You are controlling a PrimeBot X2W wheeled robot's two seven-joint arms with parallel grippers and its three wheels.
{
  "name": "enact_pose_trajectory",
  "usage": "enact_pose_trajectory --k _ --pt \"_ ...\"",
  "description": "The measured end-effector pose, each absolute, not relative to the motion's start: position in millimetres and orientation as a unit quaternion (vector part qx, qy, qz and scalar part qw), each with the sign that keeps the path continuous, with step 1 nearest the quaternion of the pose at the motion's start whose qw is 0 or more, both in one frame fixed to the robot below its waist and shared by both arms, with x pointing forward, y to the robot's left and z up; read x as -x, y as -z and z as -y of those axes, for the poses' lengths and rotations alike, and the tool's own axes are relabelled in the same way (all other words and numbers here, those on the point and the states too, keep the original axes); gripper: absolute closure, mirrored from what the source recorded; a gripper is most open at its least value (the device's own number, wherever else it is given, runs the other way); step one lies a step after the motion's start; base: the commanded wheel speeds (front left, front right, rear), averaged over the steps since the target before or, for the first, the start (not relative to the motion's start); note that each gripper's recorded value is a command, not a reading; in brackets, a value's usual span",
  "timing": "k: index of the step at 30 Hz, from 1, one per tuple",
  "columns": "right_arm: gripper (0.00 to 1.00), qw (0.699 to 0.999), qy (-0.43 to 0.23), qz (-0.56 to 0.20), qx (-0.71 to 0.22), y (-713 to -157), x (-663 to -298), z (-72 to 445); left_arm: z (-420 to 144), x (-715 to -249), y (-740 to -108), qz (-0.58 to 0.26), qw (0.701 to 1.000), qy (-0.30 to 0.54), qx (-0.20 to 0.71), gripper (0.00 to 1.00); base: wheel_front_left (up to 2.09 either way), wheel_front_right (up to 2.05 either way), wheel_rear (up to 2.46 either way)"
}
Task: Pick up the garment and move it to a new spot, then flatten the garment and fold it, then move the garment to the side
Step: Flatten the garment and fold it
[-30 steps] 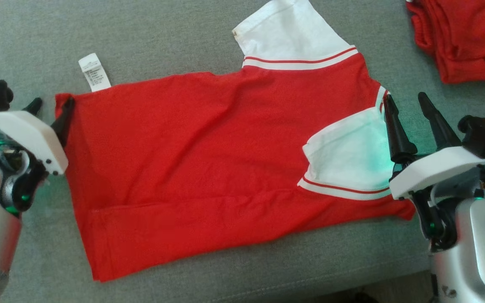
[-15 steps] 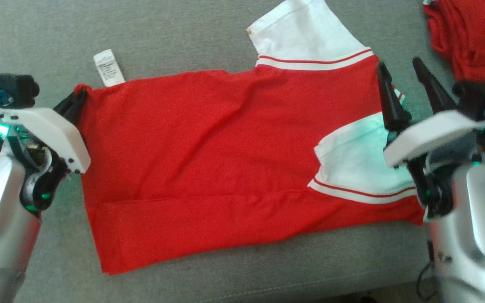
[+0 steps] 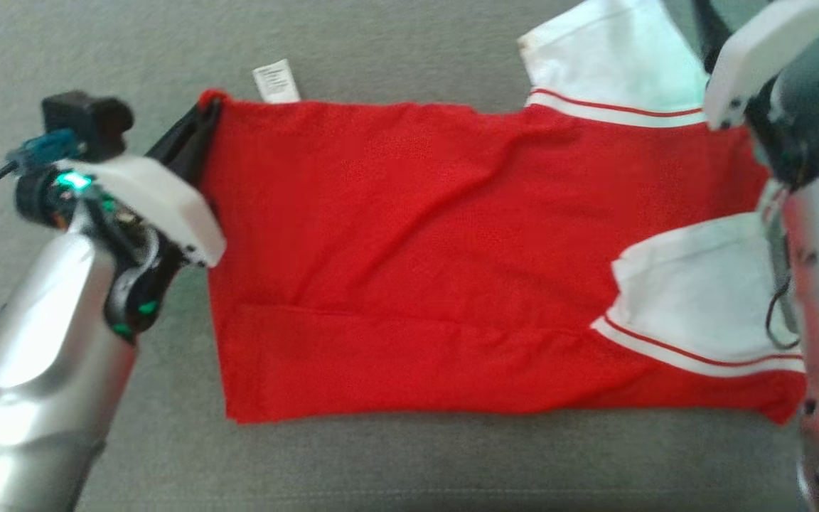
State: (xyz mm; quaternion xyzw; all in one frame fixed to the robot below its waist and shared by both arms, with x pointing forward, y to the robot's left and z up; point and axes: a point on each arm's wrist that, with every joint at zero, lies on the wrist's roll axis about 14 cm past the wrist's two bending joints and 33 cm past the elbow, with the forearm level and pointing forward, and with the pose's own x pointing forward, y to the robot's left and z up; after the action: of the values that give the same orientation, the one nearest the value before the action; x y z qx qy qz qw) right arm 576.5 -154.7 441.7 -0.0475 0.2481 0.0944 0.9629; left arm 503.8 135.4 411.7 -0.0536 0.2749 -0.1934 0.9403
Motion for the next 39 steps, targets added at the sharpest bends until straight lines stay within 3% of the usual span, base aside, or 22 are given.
enact_pose_trajectory --k 9,15,16,17,21,26,33,39 --pt "0.0 0.925 -0.106 -0.358 0.066 -378.3 -596.6 137.5 -135.1 -507.2 -403.7 -0.266 0.944 0.178 0.078 1.0 0.0 0.0 0.0" --pt "0.02 0.918 -0.112 -0.373 0.076 -367.4 -602.1 130.8 -139.6 -504.2 -394.9 -0.273 0.943 0.171 0.079 1.0 0.0 0.0 0.0" --pt "0.2 0.916 -0.113 -0.375 0.079 -367.1 -602.2 130.1 -139.0 -504.2 -394.8 -0.271 0.944 0.171 0.079 1.0 0.0 0.0 0.0" --pt "0.47 0.915 -0.115 -0.378 0.082 -366.0 -601.3 129.6 -138.4 -504.0 -394.4 -0.272 0.943 0.172 0.079 1.0 0.0 0.0 0.0" --pt "1.0 0.914 -0.12 -0.378 0.081 -366.1 -600.6 126.1 -138.1 -507.0 -394.9 -0.269 0.944 0.173 0.078 1.0 0.0 0.0 0.0" --pt "1.0 0.924 -0.114 -0.359 0.066 -370.9 -599.1 131.6 -135.3 -509.7 -399.3 -0.26 0.946 0.175 0.078 1.0 0.0 0.0 0.0" --pt "1.0 0.955 -0.112 -0.271 0.054 -422.9 -600.6 138.2 -130.7 -510.9 -425.9 -0.226 0.954 0.183 0.072 1.0 0.0 0.0 0.0" --pt "1.0 0.966 -0.129 -0.219 0.051 -452.5 -572.6 139.9 -131.4 -492.7 -438.4 -0.21 0.958 0.182 0.076 1.0 0.0 0.0 0.0"
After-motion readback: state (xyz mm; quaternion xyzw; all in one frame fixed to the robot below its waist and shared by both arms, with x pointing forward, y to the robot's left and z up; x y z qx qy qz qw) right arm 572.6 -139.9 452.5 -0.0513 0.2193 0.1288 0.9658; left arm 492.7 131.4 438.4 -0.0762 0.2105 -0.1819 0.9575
